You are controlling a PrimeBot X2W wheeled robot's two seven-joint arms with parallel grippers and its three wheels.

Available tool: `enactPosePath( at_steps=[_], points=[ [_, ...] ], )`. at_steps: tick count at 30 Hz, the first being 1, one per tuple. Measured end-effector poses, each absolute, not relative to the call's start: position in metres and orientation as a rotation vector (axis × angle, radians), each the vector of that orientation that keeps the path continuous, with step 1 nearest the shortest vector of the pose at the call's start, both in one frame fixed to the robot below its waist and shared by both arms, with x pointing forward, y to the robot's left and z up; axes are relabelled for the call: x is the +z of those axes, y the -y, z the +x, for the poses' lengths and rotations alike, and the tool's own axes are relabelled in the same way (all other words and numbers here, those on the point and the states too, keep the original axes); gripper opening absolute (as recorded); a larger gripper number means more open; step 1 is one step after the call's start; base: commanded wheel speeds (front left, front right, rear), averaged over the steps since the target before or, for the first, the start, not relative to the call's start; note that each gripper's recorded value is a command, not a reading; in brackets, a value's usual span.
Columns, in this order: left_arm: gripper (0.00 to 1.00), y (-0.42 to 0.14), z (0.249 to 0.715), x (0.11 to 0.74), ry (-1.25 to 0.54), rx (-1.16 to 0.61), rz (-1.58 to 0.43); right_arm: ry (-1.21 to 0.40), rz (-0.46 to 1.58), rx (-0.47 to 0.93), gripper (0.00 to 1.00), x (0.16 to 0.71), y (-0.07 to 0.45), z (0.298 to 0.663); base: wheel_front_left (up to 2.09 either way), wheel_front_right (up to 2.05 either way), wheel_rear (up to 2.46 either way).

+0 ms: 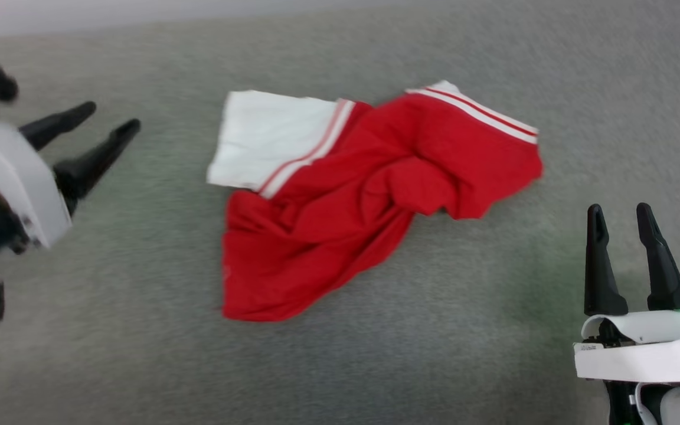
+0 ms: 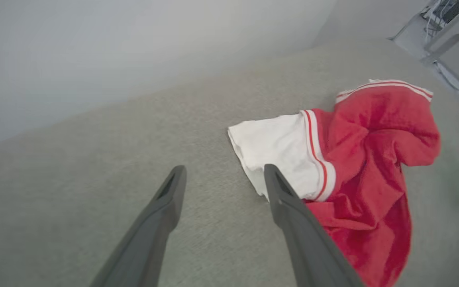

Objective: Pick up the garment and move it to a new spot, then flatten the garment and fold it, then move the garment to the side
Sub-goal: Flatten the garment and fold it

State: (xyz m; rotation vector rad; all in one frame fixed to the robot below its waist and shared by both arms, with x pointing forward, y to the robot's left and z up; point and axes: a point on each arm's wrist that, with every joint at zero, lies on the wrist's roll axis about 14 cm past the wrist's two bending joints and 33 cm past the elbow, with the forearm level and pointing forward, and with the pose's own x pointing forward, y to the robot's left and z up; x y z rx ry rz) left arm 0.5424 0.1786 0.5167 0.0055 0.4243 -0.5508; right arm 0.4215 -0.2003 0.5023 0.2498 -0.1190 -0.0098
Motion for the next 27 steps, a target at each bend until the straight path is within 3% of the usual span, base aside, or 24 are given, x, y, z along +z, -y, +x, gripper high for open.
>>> enactPosePath(
  at_steps=[9, 14, 20, 21, 22, 23, 24, 25, 27],
  points=[
    [1.0, -0.131, 0.543, 0.451, -1.001, -0.715, -0.177, 0.066, 0.271, -0.089, 1.0, 0.485, 0.221, 0.405, 0.0, 0.0, 0.0],
    [1.0, -0.119, 0.547, 0.425, -1.143, -0.757, -0.23, 0.047, 0.27, -0.123, 1.0, 0.48, 0.229, 0.399, 0.0, 0.0, 0.0],
    [0.98, -0.101, 0.556, 0.407, -1.193, -0.806, -0.321, 0.016, 0.251, -0.162, 1.0, 0.471, 0.24, 0.393, 0.0, 0.0, 0.0],
    [0.82, -0.096, 0.556, 0.406, -1.202, -0.82, -0.347, 0.011, 0.248, -0.167, 1.0, 0.47, 0.241, 0.393, 0.0, 0.0, 0.0],
    [0.53, -0.093, 0.556, 0.404, -1.208, -0.831, -0.356, 0.007, 0.245, -0.172, 1.0, 0.469, 0.242, 0.392, 0.0, 0.0, 0.0],
    [0.53, -0.091, 0.557, 0.403, -1.21, -0.838, -0.358, 0.003, 0.243, -0.175, 1.0, 0.468, 0.243, 0.392, 0.0, 0.0, 0.0],
    [0.35, -0.09, 0.557, 0.401, -1.212, -0.841, -0.358, 0.0, 0.241, -0.177, 1.0, 0.467, 0.244, 0.392, 0.0, 0.0, 0.0],
    [0.04, -0.09, 0.557, 0.399, -1.215, -0.841, -0.359, -0.001, 0.238, -0.177, 1.0, 0.466, 0.244, 0.392, 0.0, 0.0, 0.0],
    [0.0, -0.089, 0.554, 0.398, -1.221, -0.841, -0.367, 0.0, 0.238, -0.173, 1.0, 0.466, 0.243, 0.394, 0.0, 0.0, 0.0]
  ],
)
